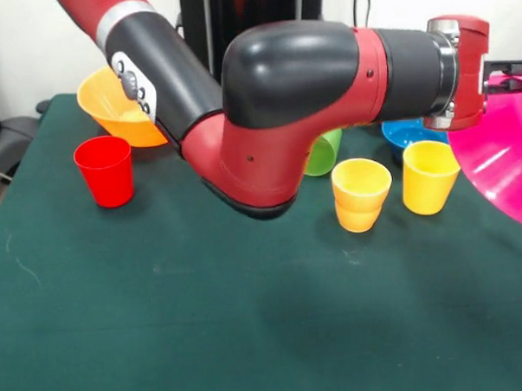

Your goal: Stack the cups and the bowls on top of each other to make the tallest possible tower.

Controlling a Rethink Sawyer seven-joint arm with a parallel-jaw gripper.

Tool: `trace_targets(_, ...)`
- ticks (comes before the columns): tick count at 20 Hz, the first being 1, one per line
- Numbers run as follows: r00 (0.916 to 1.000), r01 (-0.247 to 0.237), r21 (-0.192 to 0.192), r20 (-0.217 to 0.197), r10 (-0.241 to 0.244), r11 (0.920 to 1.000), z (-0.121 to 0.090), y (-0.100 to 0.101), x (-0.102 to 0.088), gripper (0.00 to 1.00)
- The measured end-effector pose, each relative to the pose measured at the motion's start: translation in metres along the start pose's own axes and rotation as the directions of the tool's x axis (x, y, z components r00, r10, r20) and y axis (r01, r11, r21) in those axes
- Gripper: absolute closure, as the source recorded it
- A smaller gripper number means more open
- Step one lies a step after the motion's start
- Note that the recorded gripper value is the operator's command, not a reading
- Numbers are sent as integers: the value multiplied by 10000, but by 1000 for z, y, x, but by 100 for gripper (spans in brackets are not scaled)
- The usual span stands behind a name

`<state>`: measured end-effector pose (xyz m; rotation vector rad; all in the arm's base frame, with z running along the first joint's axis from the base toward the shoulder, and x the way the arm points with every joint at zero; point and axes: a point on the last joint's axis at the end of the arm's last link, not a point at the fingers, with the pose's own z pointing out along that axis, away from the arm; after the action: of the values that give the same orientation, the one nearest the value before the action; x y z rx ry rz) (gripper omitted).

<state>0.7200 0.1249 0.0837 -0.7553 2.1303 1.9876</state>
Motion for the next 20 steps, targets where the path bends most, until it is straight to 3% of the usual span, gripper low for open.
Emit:
trace_targets(1,10000,-4,-193,-17,3,9998,0,-3,-2,100)
trace_targets(8,9996,-269,-615,31,271,9977,-1,-18,-5,100)
trace_targets(20,9953,-646,-302,699,666,9975,-28,-47,-21,100)
